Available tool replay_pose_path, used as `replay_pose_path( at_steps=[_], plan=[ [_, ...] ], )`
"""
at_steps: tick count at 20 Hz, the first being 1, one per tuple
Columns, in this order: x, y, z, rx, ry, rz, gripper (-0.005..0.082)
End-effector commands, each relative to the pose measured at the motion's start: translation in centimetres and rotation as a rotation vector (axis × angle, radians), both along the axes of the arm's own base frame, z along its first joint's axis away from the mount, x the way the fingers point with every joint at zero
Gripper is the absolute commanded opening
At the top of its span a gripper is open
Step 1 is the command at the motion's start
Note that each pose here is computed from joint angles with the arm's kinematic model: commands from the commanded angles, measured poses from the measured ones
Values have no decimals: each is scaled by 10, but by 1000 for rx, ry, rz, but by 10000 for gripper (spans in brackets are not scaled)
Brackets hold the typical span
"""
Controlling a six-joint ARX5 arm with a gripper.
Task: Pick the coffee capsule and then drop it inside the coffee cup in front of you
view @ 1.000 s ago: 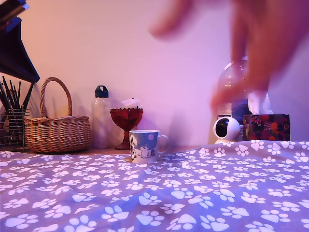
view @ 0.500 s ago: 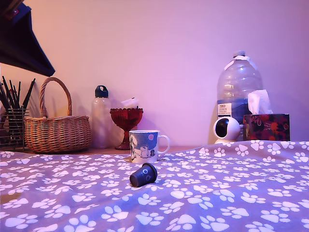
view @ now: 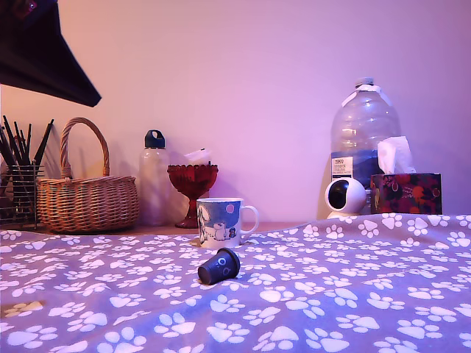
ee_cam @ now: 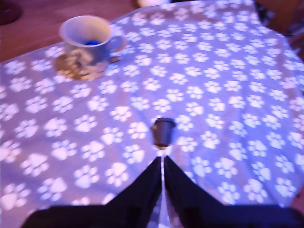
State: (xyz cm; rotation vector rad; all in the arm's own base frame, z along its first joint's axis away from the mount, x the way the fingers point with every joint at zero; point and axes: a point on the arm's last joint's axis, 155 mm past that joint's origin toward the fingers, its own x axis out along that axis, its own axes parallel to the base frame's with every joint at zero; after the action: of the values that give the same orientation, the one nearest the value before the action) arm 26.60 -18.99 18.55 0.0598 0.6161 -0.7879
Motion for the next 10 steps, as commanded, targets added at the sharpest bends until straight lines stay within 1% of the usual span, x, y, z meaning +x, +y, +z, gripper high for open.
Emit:
replay_pose_path(
  at_steps=[1,3,4,5,6,8,9,10],
  plan=[
    [-1,-7,-12,32,-12,-46,-22],
    [-1,-14,-21,44,6,-70,-21],
    [0,-17,-27,50,20,-76,-4],
    [1,-19,-31,55,30,-80,68],
    [3,-22,-34,52,33,-88,199],
    [5,-26,-33,46,23,-95,514],
    [7,-26,-31,42,12,-95,586],
    [8,-27,-29,37,0,-95,589]
  ],
)
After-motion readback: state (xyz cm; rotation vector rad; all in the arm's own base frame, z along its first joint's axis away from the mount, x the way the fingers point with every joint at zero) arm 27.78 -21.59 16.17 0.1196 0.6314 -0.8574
